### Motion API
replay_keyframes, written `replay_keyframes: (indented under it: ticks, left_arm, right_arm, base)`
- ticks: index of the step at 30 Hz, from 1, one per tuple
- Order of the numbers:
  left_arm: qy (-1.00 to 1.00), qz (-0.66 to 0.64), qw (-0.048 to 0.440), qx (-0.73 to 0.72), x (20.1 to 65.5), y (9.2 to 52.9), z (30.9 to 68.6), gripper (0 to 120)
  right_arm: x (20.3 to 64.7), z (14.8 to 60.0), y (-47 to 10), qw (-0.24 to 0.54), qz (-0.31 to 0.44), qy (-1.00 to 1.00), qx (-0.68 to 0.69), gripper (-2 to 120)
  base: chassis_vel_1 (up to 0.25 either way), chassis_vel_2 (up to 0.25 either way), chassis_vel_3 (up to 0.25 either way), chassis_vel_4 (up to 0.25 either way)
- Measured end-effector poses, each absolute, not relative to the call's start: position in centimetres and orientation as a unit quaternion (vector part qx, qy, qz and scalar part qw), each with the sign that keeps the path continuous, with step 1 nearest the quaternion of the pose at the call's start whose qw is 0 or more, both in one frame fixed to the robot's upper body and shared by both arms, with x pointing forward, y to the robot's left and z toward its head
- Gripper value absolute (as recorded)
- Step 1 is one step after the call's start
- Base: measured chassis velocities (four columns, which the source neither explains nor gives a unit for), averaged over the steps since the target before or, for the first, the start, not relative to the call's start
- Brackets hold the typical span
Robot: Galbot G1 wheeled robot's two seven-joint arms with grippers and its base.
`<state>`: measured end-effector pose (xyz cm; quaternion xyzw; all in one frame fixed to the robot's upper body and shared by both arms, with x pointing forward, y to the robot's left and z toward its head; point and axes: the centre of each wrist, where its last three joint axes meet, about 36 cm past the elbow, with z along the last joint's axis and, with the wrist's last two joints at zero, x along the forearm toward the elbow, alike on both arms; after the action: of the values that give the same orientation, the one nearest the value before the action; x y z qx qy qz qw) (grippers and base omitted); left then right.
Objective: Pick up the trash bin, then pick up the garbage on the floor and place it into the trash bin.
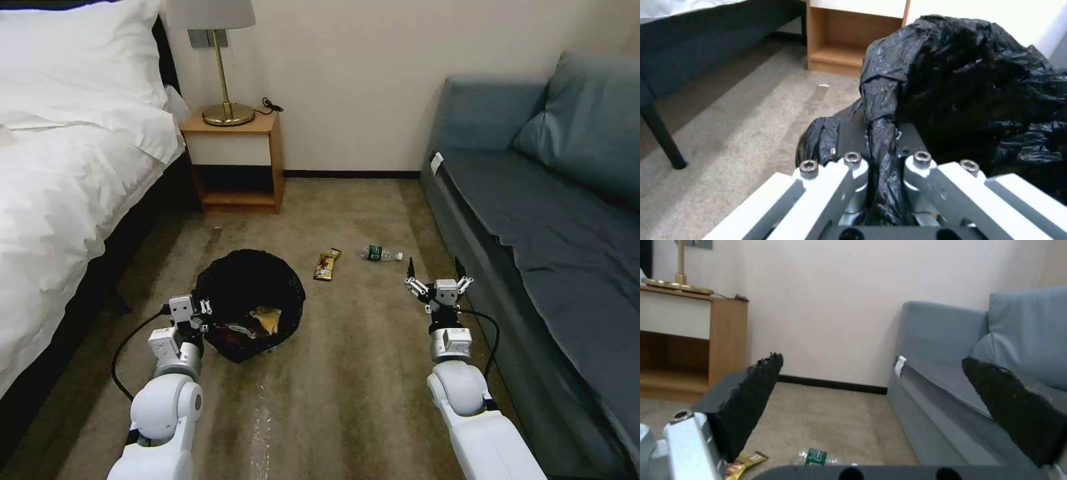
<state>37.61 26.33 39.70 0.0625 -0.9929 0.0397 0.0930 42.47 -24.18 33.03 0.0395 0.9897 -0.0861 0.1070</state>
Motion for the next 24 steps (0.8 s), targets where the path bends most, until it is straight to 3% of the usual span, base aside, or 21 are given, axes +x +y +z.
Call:
replay_keyframes:
  ticks: [24]
  left_arm:
    - [-0.993,0.030,0.092,0.069,37.72,26.51,39.58,5]
  right_arm:
    - [42.39,32.90,-24.02,0.109,-0.080,0.990,0.040,100]
  base:
    - [-0.014,0.016,0.018,-0.013]
